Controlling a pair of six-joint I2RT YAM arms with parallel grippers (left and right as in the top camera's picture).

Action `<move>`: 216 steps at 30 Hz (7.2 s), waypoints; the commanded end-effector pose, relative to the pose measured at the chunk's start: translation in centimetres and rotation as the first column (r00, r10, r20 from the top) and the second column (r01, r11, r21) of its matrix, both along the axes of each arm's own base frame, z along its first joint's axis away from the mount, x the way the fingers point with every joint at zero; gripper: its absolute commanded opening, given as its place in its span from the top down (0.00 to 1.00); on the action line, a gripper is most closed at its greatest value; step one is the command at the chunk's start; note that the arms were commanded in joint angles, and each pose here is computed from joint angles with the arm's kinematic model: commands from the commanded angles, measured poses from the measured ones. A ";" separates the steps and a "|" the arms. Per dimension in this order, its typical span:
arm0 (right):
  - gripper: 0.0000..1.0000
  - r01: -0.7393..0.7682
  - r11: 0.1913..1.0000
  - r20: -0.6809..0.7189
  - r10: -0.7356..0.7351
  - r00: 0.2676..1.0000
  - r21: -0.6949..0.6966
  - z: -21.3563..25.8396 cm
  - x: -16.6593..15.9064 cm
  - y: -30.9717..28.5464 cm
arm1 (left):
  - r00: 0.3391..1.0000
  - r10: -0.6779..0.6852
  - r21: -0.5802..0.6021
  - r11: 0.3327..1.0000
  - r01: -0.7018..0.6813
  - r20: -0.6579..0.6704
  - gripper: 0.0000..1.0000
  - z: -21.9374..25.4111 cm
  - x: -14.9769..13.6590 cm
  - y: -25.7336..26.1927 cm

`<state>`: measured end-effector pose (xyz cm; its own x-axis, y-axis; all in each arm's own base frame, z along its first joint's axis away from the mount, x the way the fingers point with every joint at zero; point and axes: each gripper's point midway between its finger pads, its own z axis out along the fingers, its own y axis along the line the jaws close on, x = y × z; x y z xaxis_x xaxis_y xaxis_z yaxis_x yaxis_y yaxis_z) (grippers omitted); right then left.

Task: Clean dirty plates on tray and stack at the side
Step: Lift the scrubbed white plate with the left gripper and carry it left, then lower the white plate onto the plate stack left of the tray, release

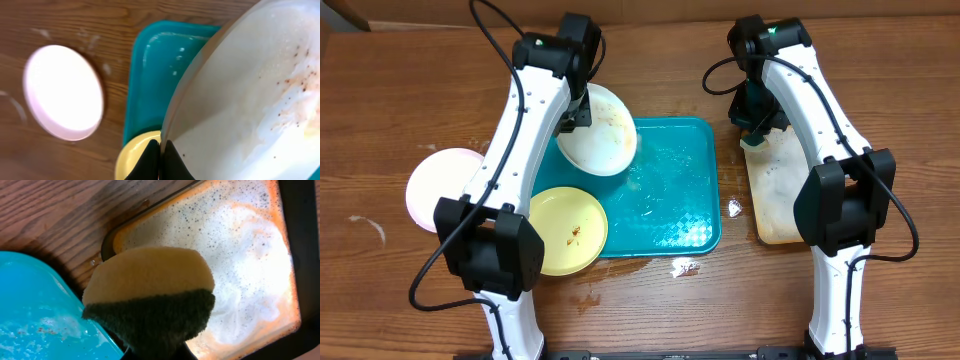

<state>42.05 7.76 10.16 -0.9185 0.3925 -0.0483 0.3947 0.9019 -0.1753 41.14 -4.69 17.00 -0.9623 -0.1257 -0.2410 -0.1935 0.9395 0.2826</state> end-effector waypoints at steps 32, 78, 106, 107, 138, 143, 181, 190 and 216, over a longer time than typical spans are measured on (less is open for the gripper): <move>0.96 -0.143 0.972 0.031 0.139 0.990 0.184 1.4 0.1 4.2 | 0.988 -0.094 0.461 0.887 0.027 0.124 0.96 5.9 -0.8 -0.4; 0.96 -0.188 0.954 0.054 0.180 0.982 0.234 1.4 0.5 5.2 | 0.957 -0.182 0.692 0.721 -0.027 0.227 0.96 10.6 0.2 0.4; 0.96 -0.198 0.949 0.053 0.191 0.980 0.247 1.4 0.4 5.5 | 0.977 -0.106 0.635 0.771 -0.036 0.183 0.96 7.3 -1.2 -0.2; 0.96 -0.198 0.949 0.052 0.191 0.980 0.247 1.4 0.4 5.4 | 0.975 -0.109 0.639 0.768 -0.040 0.192 0.96 7.5 -1.1 -0.2; 0.96 -0.193 0.948 0.037 0.189 0.981 0.254 1.4 0.1 5.4 | 0.988 0.153 0.312 0.937 -0.157 0.039 0.96 2.1 -3.0 1.5; 0.96 -0.191 0.948 0.028 0.190 0.981 0.253 1.4 -0.2 5.4 | 0.971 0.237 0.098 0.968 -0.233 -0.035 0.96 0.5 -2.8 2.2; 0.96 -0.177 0.951 -0.021 0.188 0.982 0.252 1.5 -1.3 5.0 | 0.824 0.561 -0.615 0.626 -0.480 -0.072 0.95 -6.8 -14.3 16.5; 0.96 -0.177 0.951 -0.033 0.192 0.981 0.252 1.5 -1.6 5.0 | 0.745 0.667 -0.682 0.536 -0.497 -0.018 0.96 -7.4 -14.6 19.8; 0.96 -0.199 0.948 -0.059 0.220 0.974 0.247 1.5 -2.3 4.7 | 0.545 0.837 -0.564 0.432 -0.704 -0.040 0.96 -13.8 -16.6 28.0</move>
<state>39.27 12.28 10.12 -0.9709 0.1882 0.1483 0.1906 0.9817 0.0021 24.61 23.51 4.54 -0.3424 -0.9311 -0.1255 -0.8839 0.3645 -0.2931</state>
